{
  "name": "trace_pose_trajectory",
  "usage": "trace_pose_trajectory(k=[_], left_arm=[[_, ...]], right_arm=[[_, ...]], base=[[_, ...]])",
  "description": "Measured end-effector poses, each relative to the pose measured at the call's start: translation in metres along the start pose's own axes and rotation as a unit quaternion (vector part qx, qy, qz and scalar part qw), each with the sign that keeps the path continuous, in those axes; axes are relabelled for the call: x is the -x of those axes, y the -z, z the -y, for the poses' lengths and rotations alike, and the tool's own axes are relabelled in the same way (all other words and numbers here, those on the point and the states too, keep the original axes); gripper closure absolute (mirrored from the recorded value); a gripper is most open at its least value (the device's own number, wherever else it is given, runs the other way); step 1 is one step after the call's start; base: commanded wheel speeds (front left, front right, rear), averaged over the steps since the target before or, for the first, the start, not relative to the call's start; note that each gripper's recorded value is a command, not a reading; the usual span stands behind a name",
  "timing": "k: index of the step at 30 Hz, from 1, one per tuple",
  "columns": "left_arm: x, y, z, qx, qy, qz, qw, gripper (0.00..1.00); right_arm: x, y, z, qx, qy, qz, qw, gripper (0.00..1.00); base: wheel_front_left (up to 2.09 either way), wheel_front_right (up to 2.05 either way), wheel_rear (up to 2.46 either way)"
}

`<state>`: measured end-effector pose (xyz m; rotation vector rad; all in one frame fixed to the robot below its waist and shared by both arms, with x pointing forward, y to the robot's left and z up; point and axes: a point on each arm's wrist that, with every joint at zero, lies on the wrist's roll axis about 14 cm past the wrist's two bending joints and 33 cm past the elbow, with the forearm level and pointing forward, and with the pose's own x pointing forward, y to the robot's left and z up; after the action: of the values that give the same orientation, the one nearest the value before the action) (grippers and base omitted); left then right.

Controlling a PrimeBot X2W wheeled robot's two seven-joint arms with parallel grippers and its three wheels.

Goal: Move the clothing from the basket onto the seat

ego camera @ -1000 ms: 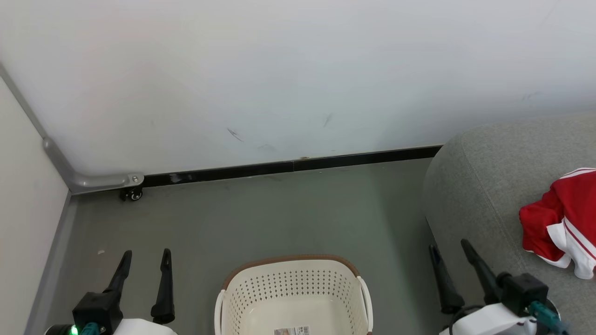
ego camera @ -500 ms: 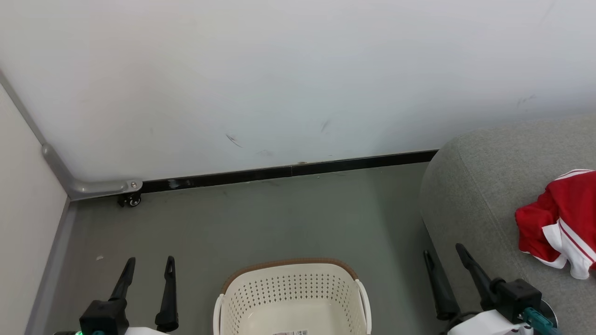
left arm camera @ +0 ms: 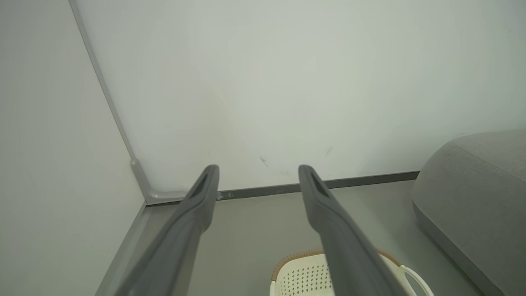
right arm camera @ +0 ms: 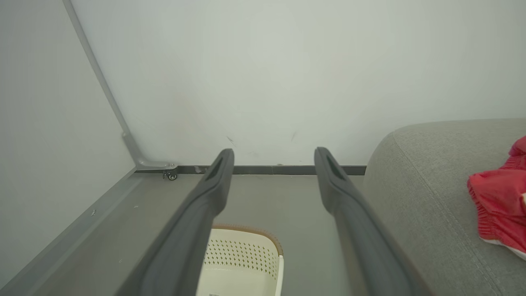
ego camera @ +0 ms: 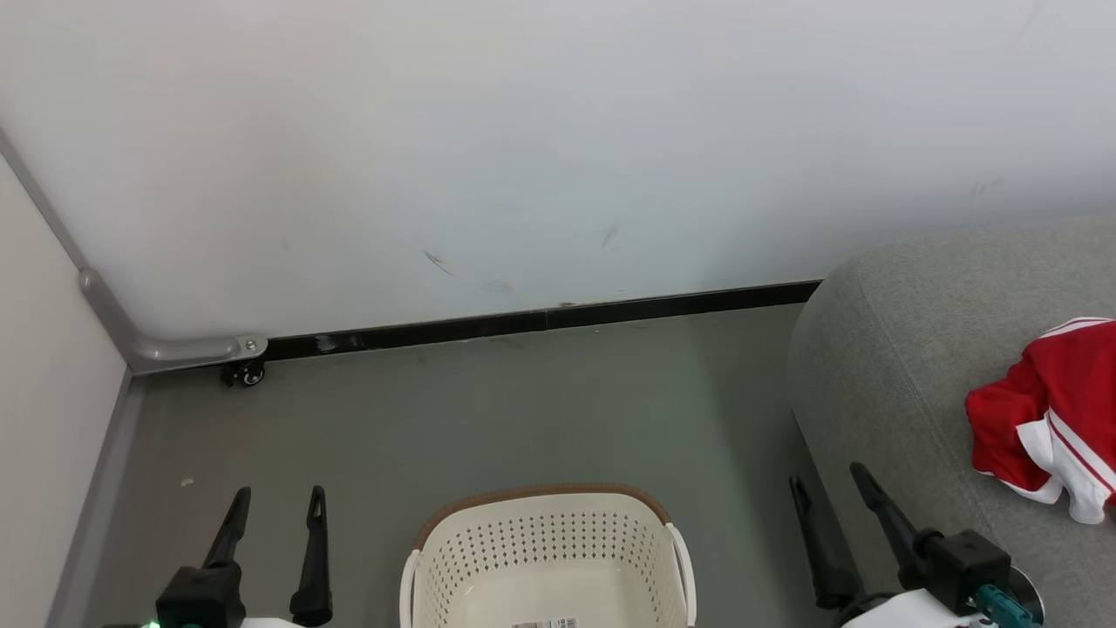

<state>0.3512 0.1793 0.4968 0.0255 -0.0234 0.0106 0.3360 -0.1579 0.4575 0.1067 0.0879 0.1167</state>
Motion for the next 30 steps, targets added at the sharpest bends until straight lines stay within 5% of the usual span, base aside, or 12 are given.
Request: trace_pose_trajectory(k=[12, 13, 20, 30], left_arm=[[0.0, 0.006, -0.001, 0.003, -0.006, -0.01, 1.0, 0.0], [0.0, 0.009, -0.001, 0.004, -0.007, -0.014, 1.0, 1.0], [0.018, 0.043, 0.01, 0.016, -0.005, -0.069, 0.998, 1.0], [0.018, 0.052, 0.002, 0.085, -0.027, -0.098, 0.991, 1.0]], right_arm=[[0.001, -0.001, -0.001, -0.001, 0.0, 0.002, 1.0, 0.0], [0.001, 0.001, -0.001, -0.002, 0.0, -0.002, 1.0, 1.0], [0.023, 0.042, 0.0, -0.013, 0.009, -0.064, 0.998, 1.0], [0.021, 0.04, 0.009, -0.072, 0.033, -0.063, 0.995, 1.0]], base=[[0.0, 0.0, 0.0], [0.0, 0.0, 0.0], [0.0, 0.0, 0.0], [0.0, 0.0, 0.0]])
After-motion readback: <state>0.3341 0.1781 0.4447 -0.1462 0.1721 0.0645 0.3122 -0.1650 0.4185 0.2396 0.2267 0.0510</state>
